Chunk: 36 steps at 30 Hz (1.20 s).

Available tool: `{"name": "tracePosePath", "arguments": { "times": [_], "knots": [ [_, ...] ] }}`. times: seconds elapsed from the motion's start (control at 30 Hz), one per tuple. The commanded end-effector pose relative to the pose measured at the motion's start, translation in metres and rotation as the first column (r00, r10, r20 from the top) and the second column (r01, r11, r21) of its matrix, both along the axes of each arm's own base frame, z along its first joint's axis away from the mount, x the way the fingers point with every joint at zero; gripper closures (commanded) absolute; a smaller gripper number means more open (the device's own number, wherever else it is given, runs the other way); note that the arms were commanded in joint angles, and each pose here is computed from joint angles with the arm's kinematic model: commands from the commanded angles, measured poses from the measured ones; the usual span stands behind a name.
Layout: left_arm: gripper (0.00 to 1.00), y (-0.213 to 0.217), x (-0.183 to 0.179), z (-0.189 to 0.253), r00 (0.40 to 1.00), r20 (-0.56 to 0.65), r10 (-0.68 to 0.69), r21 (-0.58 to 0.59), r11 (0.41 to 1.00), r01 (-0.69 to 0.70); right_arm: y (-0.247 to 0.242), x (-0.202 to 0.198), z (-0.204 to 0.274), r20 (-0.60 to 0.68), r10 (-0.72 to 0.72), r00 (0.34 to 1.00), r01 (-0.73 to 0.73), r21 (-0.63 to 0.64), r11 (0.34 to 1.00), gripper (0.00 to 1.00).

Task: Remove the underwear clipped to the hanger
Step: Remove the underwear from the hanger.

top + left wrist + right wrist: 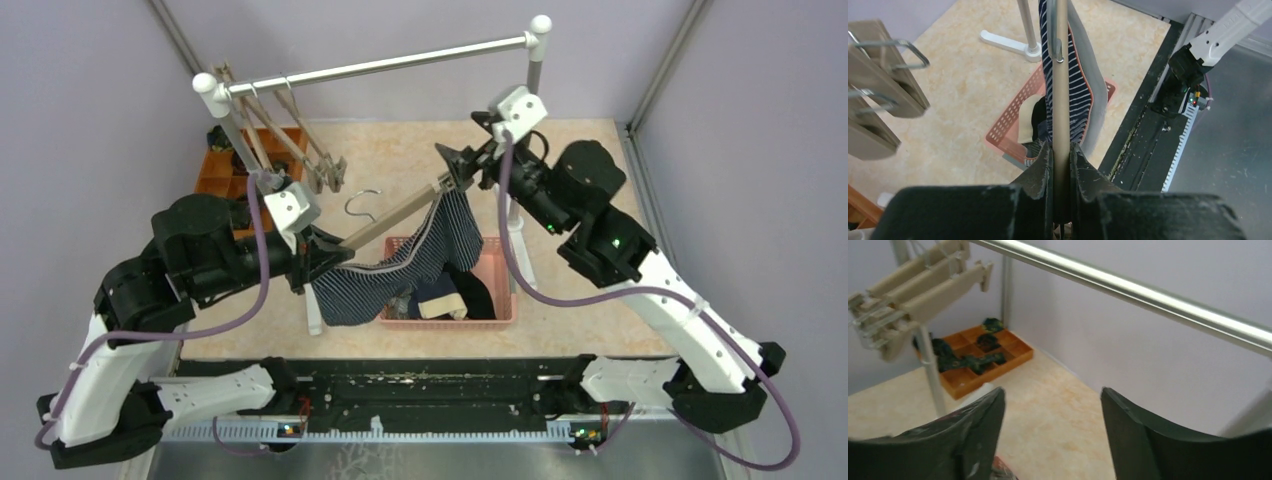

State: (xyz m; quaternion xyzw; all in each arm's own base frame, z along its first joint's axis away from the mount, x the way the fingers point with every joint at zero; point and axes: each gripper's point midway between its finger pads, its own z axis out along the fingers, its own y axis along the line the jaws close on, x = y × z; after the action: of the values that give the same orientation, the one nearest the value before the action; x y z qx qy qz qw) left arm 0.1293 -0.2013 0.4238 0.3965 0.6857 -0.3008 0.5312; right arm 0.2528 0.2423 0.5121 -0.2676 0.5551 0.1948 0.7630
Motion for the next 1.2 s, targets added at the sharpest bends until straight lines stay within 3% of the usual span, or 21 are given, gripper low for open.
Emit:
{"name": "tracePosePath", "arguments": {
  "times": [0.0, 0.07, 0.33, 0.53, 0.93, 1.17],
  "knots": [
    [1.0, -0.004, -0.01, 0.01, 0.995, 0.046, -0.086, 0.012, 0.996, 0.086, 0.029, -0.035, 0.02, -0.006, 0.255, 0.967, -0.254, -0.112, 0.961, 0.21],
    [1.0, -0.003, -0.008, 0.008, 0.995, 0.047, -0.082, 0.032, 0.996, 0.081, 0.028, -0.038, 0.023, -0.006, 0.277, 0.961, -0.274, -0.167, 0.947, 0.12],
    [1.0, 0.009, -0.013, 0.012, 0.995, 0.07, -0.072, 0.033, 0.997, 0.069, -0.01, -0.066, 0.038, 0.06, 0.31, 0.949, -0.28, -0.291, 0.915, 0.1],
    [1.0, 0.007, -0.033, 0.027, 0.98, 0.107, -0.168, -0.014, 0.985, 0.17, -0.018, -0.136, 0.012, 0.071, 0.579, 0.813, -0.496, -0.437, 0.75, 0.1],
    [1.0, -0.005, -0.056, 0.04, 0.948, 0.112, -0.297, -0.084, 0.948, 0.307, -0.009, -0.163, 0.003, 0.077, 0.705, 0.705, -0.611, -0.439, 0.659, 0.13],
    [1.0, -0.023, -0.065, 0.027, 0.907, 0.104, -0.407, -0.087, 0.905, 0.416, 0.003, -0.153, -0.003, 0.046, 0.706, 0.706, -0.628, -0.419, 0.656, 0.17]
  ]
}}
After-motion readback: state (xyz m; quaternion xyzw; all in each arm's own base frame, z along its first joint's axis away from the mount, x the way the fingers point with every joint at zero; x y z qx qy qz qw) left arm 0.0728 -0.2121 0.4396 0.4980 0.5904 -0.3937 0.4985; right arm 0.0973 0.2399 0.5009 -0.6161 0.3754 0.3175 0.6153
